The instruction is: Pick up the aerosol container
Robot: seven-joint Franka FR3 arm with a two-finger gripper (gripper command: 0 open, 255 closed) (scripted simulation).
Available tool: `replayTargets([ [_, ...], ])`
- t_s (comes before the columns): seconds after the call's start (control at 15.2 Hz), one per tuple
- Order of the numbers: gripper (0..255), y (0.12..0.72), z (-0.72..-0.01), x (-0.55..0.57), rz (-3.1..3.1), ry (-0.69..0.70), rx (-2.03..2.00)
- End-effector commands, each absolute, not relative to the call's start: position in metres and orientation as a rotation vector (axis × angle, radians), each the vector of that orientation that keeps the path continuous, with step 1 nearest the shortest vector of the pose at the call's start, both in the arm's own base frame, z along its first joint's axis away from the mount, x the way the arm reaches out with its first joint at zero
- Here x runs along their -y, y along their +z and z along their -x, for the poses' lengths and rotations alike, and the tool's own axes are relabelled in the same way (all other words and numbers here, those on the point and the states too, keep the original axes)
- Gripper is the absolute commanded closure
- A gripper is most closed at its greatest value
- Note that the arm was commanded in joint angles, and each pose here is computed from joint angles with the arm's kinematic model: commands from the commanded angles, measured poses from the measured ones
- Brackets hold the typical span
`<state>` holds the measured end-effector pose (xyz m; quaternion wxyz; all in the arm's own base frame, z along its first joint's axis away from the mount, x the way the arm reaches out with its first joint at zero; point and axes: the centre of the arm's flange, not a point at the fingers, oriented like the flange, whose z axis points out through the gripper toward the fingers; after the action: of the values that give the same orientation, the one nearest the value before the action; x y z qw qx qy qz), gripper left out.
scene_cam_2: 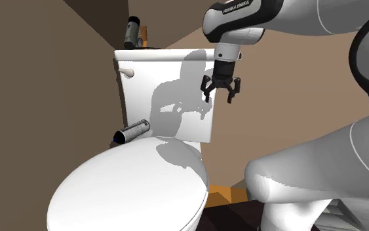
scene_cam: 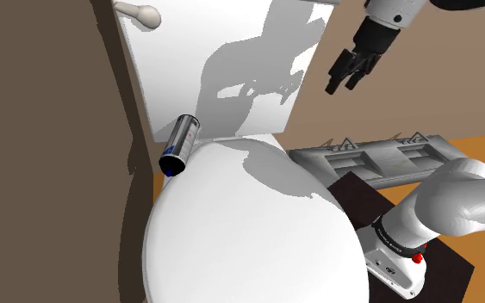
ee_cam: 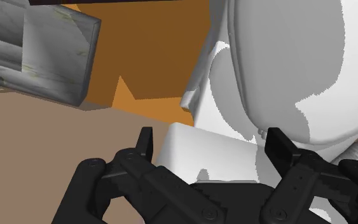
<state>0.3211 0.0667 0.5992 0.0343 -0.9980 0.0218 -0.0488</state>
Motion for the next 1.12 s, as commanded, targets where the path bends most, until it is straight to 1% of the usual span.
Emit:
replayTargets([
  [0.0, 0, 0.592, -0.326, -0.092, 3.065, -0.148, -0.119],
  [1.06, 0, 0.527, -0.391, -0.283, 3.028, -0.129, -0.475],
])
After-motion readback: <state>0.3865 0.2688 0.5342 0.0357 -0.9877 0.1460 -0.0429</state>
